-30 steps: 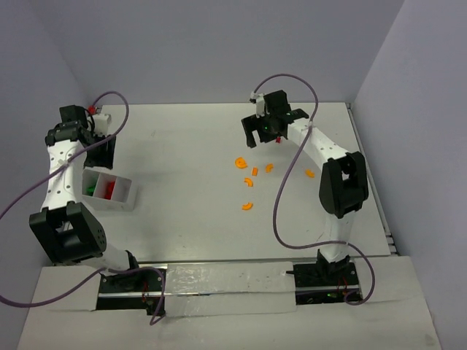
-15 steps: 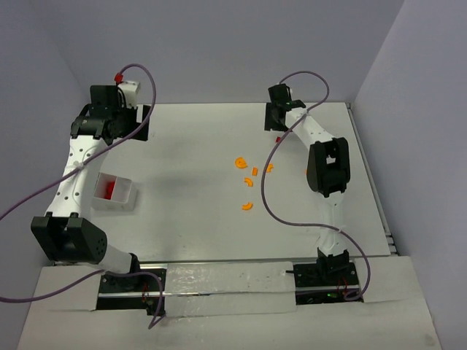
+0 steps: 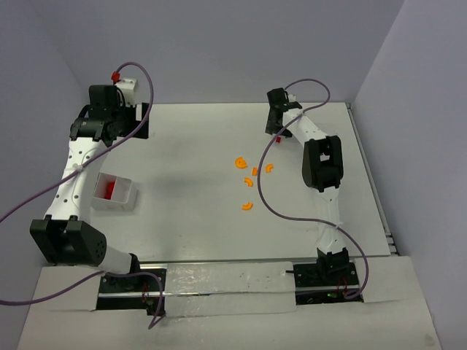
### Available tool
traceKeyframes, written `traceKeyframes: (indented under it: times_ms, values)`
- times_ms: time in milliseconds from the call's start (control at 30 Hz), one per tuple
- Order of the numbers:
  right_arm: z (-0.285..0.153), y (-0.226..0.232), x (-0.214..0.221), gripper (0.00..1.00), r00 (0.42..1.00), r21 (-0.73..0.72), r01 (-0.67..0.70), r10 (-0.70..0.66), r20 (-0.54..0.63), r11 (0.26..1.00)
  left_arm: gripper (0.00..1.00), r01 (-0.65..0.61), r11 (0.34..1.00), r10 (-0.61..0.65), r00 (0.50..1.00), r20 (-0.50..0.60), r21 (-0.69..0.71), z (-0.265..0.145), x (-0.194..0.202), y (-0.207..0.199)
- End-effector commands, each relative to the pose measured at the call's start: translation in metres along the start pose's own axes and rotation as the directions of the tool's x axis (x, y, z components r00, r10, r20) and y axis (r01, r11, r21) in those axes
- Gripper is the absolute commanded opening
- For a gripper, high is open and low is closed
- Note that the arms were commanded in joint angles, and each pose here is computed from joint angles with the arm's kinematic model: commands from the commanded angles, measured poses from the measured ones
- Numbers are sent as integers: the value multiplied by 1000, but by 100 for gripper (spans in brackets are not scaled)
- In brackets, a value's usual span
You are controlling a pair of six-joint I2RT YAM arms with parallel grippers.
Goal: Sort the legos into containers by color
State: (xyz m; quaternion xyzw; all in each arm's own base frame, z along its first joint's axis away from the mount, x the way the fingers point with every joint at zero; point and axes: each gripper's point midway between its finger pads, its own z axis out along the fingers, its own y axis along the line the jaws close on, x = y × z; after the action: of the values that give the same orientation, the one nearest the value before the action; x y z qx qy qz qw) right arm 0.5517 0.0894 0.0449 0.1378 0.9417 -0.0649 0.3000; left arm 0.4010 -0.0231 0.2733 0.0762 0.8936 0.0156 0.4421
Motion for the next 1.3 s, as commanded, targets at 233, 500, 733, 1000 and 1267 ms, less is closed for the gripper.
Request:
traceKeyframes:
  times_ms: [233,500,733,1000,1267]
  values:
    - [6,-14,-11,59,995,26,-101,102,-12,995,97,14,1000,-14,998,69,-3,-10,-16,-1]
    - [9,-14,-6,61,996,31,-76,78,-39,997,98,8,1000,-8,998,60,-9,-9,-15,0]
    - [12,-16,1,60,997,45,-39,42,-72,998,98,0,1000,1,999,54,-20,-10,-12,2]
    - [11,-21,14,33,994,53,-22,28,-108,998,98,-6,1000,8,999,52,-29,-12,-8,4]
    - [5,-27,27,47,990,52,-8,15,-144,999,99,-6,1000,7,999,52,-27,-14,-8,3]
